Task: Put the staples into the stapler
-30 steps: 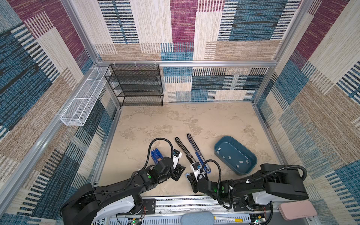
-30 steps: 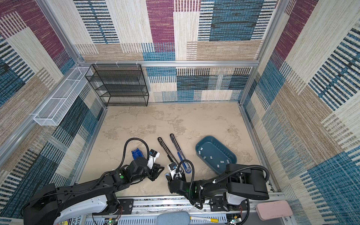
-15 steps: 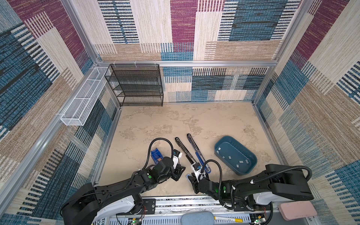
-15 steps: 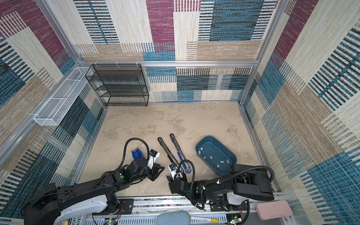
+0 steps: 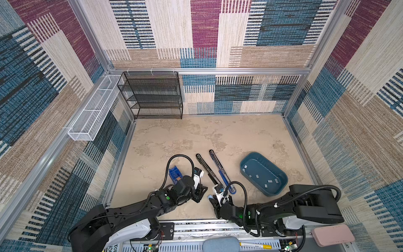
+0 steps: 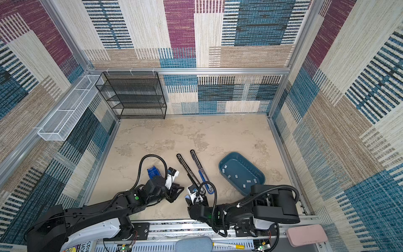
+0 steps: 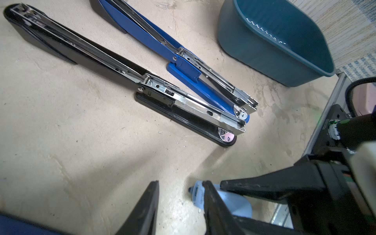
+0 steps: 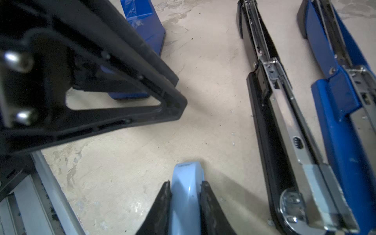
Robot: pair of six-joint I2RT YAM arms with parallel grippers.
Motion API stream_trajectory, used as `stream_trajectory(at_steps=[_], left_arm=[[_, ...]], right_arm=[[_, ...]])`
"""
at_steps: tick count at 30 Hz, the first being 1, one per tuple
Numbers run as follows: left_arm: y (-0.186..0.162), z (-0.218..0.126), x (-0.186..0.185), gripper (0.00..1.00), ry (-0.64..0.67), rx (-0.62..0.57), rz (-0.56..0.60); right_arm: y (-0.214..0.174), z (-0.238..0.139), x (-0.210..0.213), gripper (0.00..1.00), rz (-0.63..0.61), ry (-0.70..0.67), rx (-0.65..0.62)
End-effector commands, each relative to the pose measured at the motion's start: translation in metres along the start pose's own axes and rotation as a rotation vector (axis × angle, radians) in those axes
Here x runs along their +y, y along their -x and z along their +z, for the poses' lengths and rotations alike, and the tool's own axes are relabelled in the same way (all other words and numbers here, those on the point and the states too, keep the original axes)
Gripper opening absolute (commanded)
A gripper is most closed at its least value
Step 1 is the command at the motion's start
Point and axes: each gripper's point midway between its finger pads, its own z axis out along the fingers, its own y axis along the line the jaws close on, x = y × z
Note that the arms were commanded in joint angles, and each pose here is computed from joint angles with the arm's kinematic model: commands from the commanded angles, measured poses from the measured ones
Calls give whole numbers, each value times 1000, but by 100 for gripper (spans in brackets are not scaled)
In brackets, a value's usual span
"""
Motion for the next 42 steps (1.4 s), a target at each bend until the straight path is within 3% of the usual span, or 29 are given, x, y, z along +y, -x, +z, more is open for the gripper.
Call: stream_trajectory(at_steps=[1, 10, 17, 24, 29, 34, 39, 42], left_arm=[[9, 1, -5, 41, -23, -36, -4], [9, 4, -7, 41, -29, -31, -7], [13, 0, -6, 41, -11, -20, -26], [32, -25, -4, 50, 47, -31, -77], [40, -42, 4, 54, 116, -38, -121], [68, -75, 9, 65, 205, -59, -155], [114, -124, 16, 88, 300, -124, -210], [140, -141, 33, 93, 356, -156, -280]], right_arm=[[-30, 0, -22, 22, -15, -60, 77], [-53, 2, -33, 21, 11, -86, 115], [-33, 6, -17, 30, 1, -104, 109], [-17, 3, -11, 43, 20, -121, 101], [-16, 3, -9, 44, 24, -123, 108], [-21, 8, -11, 35, 30, -154, 118], [-16, 17, -4, 32, 17, -188, 123], [-12, 28, 1, 29, 2, -240, 127]])
